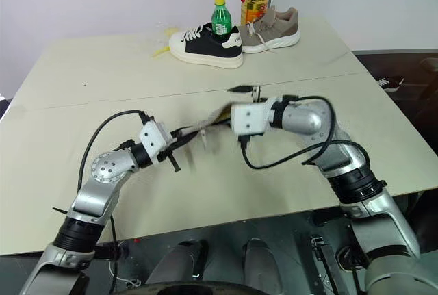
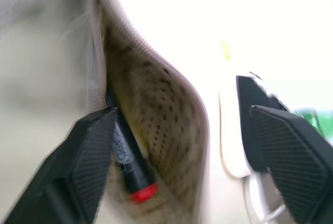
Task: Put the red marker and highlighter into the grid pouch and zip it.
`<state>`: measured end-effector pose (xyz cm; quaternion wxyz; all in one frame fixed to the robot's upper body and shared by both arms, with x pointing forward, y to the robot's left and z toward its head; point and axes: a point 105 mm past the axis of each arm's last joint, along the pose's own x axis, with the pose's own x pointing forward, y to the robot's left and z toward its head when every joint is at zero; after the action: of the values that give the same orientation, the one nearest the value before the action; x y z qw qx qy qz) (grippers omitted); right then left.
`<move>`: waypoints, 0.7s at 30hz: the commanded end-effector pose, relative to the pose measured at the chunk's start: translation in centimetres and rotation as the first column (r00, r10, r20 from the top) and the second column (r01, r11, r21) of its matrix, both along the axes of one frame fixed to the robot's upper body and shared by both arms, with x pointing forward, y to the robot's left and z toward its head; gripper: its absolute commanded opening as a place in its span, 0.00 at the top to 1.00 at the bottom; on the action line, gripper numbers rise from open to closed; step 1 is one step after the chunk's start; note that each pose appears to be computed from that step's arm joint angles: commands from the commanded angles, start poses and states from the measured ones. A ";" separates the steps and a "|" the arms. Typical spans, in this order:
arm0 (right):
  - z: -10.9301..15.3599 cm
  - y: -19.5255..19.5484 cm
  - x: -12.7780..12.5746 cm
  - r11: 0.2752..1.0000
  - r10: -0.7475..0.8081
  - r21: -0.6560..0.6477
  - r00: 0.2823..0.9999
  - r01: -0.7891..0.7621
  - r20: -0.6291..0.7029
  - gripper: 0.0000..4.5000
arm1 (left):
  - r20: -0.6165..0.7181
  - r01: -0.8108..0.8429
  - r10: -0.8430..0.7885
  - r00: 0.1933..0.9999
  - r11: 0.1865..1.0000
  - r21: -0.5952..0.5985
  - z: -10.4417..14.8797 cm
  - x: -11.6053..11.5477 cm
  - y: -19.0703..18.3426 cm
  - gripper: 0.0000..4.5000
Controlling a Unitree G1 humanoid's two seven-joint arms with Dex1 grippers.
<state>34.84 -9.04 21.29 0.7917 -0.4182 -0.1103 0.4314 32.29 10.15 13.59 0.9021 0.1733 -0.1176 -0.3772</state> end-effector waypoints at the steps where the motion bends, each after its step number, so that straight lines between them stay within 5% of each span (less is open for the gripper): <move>1: 3.6 -0.3 -0.1 0.964 0.007 0.265 0.994 0.023 -0.109 0.05 | 0.029 -0.055 0.057 0.998 0.995 -0.085 1.4 0.8 0.4 1.00; 9: -2.9 2.5 -2.4 0.918 0.091 0.374 0.850 0.130 -0.518 0.05 | -0.039 -0.122 0.116 0.993 0.955 -0.272 2.3 1.8 -0.9 1.00; 17: -5.0 5.5 -2.1 0.908 0.072 0.376 0.817 0.184 -0.572 0.05 | -0.056 -0.083 0.070 0.996 0.951 -0.298 2.5 1.1 -1.9 1.00; 21: -5.0 5.8 -1.2 0.899 0.045 0.382 0.824 0.214 -0.565 0.47 | -0.065 -0.071 0.054 0.996 0.954 -0.290 2.3 0.8 -2.2 1.00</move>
<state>33.26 -3.38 14.83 0.8742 -0.0878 0.0834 0.4703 33.66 8.51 14.31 0.9405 0.0299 -0.1106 -0.3199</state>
